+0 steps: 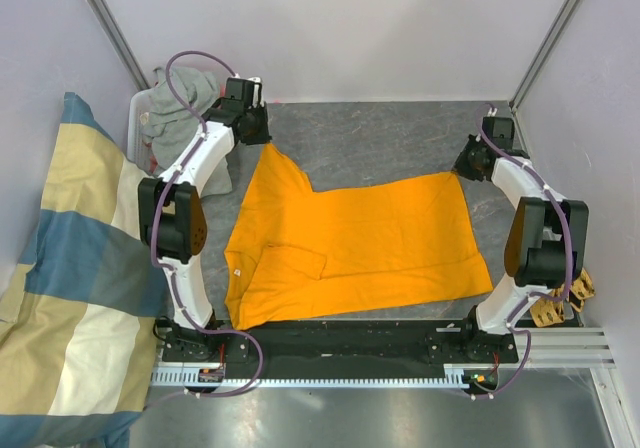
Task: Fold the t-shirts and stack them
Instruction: Fold the tshirt
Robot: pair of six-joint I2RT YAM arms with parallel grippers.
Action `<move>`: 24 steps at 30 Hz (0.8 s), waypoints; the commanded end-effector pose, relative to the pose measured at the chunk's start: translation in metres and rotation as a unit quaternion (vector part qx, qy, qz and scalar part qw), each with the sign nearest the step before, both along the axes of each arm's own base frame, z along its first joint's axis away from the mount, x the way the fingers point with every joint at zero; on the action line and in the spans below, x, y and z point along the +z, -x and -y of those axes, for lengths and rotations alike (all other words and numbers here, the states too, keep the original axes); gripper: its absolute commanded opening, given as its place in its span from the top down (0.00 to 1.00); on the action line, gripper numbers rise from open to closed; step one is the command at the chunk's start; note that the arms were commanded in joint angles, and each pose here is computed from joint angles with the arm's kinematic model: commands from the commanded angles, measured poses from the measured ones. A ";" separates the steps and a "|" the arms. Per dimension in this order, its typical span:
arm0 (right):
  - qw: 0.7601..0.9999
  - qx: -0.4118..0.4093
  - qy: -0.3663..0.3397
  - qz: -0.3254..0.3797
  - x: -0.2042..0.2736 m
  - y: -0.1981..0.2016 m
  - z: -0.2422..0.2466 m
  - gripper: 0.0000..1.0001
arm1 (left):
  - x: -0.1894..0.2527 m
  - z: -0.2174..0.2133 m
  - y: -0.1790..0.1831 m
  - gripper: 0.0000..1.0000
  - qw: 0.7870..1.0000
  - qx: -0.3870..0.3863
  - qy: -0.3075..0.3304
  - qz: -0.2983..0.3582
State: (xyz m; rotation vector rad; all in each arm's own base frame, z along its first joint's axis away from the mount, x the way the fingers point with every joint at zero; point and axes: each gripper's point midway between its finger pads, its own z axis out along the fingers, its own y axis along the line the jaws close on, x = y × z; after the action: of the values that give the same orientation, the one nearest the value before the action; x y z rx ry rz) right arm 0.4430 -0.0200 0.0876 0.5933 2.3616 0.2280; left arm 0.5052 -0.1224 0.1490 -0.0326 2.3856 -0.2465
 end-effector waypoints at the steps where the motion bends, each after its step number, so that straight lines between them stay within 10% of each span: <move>1: 0.999 -0.028 0.006 0.025 0.029 0.007 0.004 1.00 | 0.027 0.015 -0.015 0.98 0.999 -0.012 0.037 0.032; 14: 0.998 -0.065 0.003 0.022 0.030 0.010 0.010 1.00 | 0.020 0.039 -0.047 0.98 0.997 -0.044 0.064 0.024; 24: 0.995 -0.098 0.019 0.003 0.021 0.038 0.018 1.00 | 0.011 0.035 0.019 0.98 0.996 -0.044 0.078 -0.002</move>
State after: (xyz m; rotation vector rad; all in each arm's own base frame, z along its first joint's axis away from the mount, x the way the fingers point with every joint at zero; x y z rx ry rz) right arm 0.4152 -0.0293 0.0994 0.7384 2.3237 0.1578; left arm 0.5196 -0.1550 0.1341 0.0246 2.4167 -0.4091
